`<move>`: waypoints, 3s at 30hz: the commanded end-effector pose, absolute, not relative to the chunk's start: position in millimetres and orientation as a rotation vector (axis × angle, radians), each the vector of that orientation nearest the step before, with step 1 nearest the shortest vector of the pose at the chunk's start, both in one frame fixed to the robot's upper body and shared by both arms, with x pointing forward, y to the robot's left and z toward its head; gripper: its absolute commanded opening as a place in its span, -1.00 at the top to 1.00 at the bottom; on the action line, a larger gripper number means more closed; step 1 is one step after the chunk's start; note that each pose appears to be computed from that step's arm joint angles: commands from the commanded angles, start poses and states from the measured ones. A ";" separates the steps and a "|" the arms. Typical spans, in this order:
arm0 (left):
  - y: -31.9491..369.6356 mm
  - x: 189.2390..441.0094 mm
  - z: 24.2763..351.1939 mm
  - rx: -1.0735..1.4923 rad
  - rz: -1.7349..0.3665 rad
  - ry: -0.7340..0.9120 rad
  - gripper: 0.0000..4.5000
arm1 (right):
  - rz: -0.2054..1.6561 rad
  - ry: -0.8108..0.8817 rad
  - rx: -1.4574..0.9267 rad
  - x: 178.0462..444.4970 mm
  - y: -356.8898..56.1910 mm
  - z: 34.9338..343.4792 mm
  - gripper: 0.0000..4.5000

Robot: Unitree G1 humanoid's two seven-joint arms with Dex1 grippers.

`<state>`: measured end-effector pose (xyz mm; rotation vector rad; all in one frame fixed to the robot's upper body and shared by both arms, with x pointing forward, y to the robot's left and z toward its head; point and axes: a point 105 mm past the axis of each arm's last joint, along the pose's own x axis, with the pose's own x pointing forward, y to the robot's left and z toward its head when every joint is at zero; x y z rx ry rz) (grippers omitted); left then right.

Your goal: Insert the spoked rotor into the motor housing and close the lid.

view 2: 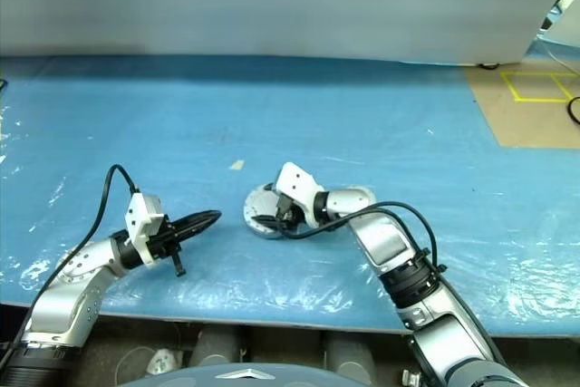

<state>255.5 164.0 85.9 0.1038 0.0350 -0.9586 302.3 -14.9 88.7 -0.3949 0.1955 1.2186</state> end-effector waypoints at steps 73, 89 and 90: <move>114.5 292.5 79.4 0.178 -0.997 0.105 1.00 | 1.276 0.209 -0.364 298.7 -41.4 90.9 -0.98; 151.3 312.2 93.3 0.204 -0.842 0.041 1.00 | 1.193 0.051 -0.369 311.4 -24.3 103.3 -0.85; 151.6 312.4 93.2 0.205 -0.842 0.040 1.00 | 1.192 0.045 -0.368 311.7 -24.4 103.5 -0.85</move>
